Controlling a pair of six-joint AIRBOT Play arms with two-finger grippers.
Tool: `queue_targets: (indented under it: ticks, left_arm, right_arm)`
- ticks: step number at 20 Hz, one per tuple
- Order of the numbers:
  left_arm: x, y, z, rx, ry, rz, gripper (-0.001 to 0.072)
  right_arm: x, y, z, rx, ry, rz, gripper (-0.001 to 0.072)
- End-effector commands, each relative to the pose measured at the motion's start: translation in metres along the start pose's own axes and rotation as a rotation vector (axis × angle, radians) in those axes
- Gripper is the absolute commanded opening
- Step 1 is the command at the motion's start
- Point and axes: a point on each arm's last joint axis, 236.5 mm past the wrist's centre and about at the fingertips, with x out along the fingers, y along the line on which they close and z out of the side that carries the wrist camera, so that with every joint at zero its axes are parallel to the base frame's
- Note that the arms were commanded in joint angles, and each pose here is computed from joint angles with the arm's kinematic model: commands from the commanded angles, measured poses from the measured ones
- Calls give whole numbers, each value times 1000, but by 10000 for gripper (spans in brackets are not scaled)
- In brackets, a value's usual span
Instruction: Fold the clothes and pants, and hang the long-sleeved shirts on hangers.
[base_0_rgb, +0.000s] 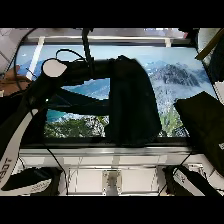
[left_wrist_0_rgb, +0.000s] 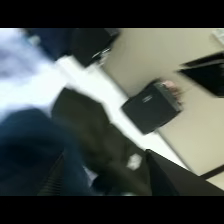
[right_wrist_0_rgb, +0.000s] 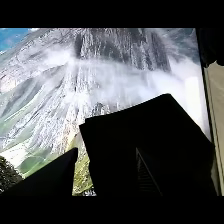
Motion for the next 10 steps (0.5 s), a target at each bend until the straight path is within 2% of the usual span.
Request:
queue_targets:
  ticks: [1, 4, 7, 10]
  left_arm:
    - [-45, 94, -36, -83, 220, 225, 562]
    - [-166, 171, -78, -243, 463, 556, 547]
    - [-225, 163, -124, -327, 519, 607, 540]
    - [-223, 145, -198, -369, 435, 600, 540]
  right_arm:
    - [31, 12, -21, 13, 80, 56, 415]
    - [67, 35, -66, 26, 224, 140, 416]
    - [95, 70, -118, 57, 363, 262, 416]
    - [107, 110, -156, 114, 392, 382, 417]
